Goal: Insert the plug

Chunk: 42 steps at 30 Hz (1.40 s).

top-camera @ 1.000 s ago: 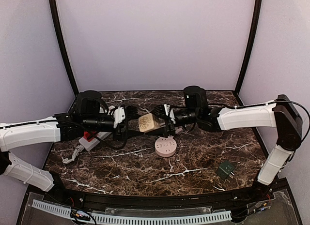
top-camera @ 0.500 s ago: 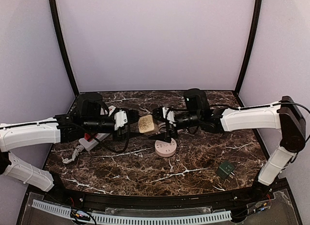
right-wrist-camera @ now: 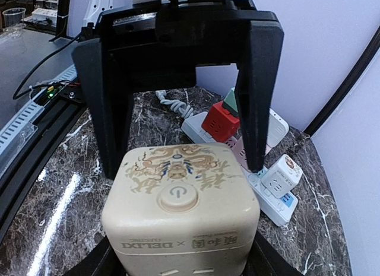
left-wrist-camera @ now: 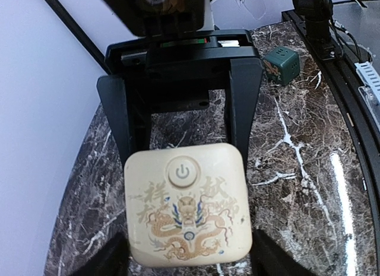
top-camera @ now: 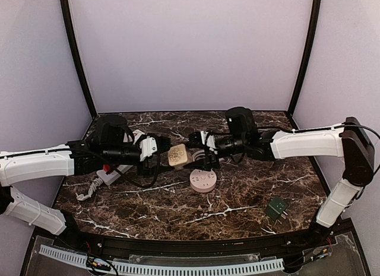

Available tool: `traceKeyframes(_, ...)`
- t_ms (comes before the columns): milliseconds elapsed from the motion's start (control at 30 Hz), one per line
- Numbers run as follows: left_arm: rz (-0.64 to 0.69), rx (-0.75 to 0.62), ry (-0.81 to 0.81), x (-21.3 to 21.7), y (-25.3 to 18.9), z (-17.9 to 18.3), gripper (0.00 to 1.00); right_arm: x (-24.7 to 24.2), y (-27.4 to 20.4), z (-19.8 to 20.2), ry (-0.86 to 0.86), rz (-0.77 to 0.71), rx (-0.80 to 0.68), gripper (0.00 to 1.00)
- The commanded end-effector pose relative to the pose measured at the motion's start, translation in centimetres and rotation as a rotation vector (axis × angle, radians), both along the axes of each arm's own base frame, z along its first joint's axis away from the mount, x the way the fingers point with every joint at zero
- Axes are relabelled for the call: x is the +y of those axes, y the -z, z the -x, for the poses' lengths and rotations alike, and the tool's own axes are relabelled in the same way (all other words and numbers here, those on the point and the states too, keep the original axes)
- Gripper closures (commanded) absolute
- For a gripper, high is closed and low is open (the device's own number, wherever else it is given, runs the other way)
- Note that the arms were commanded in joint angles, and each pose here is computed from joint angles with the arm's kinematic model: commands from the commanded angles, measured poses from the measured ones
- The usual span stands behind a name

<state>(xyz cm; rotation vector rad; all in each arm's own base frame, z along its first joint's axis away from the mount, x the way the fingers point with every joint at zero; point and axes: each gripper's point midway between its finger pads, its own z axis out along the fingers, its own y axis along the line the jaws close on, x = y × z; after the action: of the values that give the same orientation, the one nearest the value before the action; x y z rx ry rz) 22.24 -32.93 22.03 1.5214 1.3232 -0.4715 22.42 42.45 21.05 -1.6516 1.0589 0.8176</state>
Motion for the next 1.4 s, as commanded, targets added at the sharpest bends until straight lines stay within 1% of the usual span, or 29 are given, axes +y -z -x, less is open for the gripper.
traceKeyframes(0,0.128,0.016,-0.009,-0.9,-2.6,-0.1,0.14,0.5,-2.4,0.7,-0.057,-0.109,0.088,1.00)
traceKeyframes(67,0.152,0.053,-0.002,-1.2,-2.8,0.1,0.14,0.3,-3.2,1.0,-0.073,-0.150,0.092,1.00)
traceKeyframes(133,0.158,0.061,0.006,-1.5,-2.8,0.1,0.21,0.2,-3.7,1.1,-0.079,-0.174,0.086,1.00)
traceKeyframes(167,0.156,0.060,0.008,-1.5,-2.7,0.1,0.30,0.2,-3.8,1.1,-0.078,-0.178,0.086,1.00)
traceKeyframes(200,0.155,0.060,0.010,-1.6,-2.7,0.1,0.35,0.2,-3.9,1.1,-0.079,-0.182,0.086,1.00)
traceKeyframes(233,0.153,0.061,0.016,-1.7,-2.7,0.1,0.43,0.2,-3.8,1.1,-0.081,-0.181,0.092,1.00)
traceKeyframes(300,0.146,0.066,0.028,-1.8,-2.6,0.3,0.50,0.3,-3.9,1.1,-0.083,-0.185,0.096,1.00)
traceKeyframes(333,0.145,0.066,0.032,-1.8,-2.6,0.3,0.52,0.4,-4.0,1.1,-0.087,-0.189,0.102,1.00)
traceKeyframes(400,0.145,0.070,0.038,-2.0,-2.6,0.3,0.60,0.6,-3.8,0.9,-0.088,-0.190,0.113,1.00)
traceKeyframes(433,0.149,0.071,0.042,-2.1,-2.7,0.3,0.80,0.8,-3.7,0.8,-0.086,-0.187,0.124,1.00)
traceKeyframes(467,0.152,0.071,0.043,-2.1,-2.8,0.3,0.90,0.9,-3.5,0.5,-0.073,-0.178,0.140,0.90)
traceKeyframes(500,0.150,0.077,0.036,-2.2,-2.7,0.2,0.97,0.9,-3.3,0.2,-0.051,-0.167,0.160,0.66)
traceKeyframes(533,0.148,0.078,0.027,-2.2,-2.6,0.0,0.98,0.6,-3.2,-0.2,-0.026,-0.155,0.187,0.42)
traceKeyframes(567,0.134,0.092,-0.006,-2.1,-2.0,-0.6,0.99,0.0,-3.3,-0.7,0.002,-0.149,0.217,0.10)
traceKeyframes(600,0.123,0.101,-0.028,-2.0,-1.6,-1.0,0.99,-0.7,-3.3,-1.3,0.032,-0.146,0.249,0.02)
traceKeyframes(700,0.056,0.182,-0.086,-1.7,1.8,-2.2,0.99,-4.1,-3.0,-3.5,0.150,-0.129,0.386,0.01)
traceKeyframes(800,0.049,0.239,-0.049,-2.5,3.6,-2.2,0.99,-7.2,-1.6,-5.6,0.286,-0.100,0.540,0.01)
traceKeyframes(867,0.043,0.259,-0.017,-3.4,5.1,-2.4,0.99,-8.3,0.4,-6.1,0.342,-0.064,0.591,0.01)
traceKeyframes(900,0.060,0.252,-0.014,-3.8,5.0,-2.7,0.99,-8.6,1.5,-6.1,0.357,-0.048,0.603,0.01)
traceKeyframes(967,0.066,0.282,-0.012,-4.6,5.8,-3.3,0.99,-9.0,2.9,-5.9,0.367,-0.036,0.626,0.01)
traceKeyframes(1100,0.080,0.328,-0.008,-5.7,6.7,-4.4,0.99,-9.3,4.9,-6.0,0.377,-0.019,0.628,0.01)
traceKeyframes(1200,0.080,0.334,-0.011,-6.0,7.0,-5.8,0.99,-9.3,5.6,-6.2,0.373,-0.015,0.633,0.01)
traceKeyframes(1300,0.058,0.307,-0.006,-6.2,7.4,-6.5,0.99,-9.2,6.0,-6.2,0.357,-0.018,0.635,0.01)
traceKeyframes(1367,0.038,0.316,-0.006,-6.3,7.9,-6.7,0.99,-9.2,6.3,-6.4,0.360,-0.013,0.635,0.01)
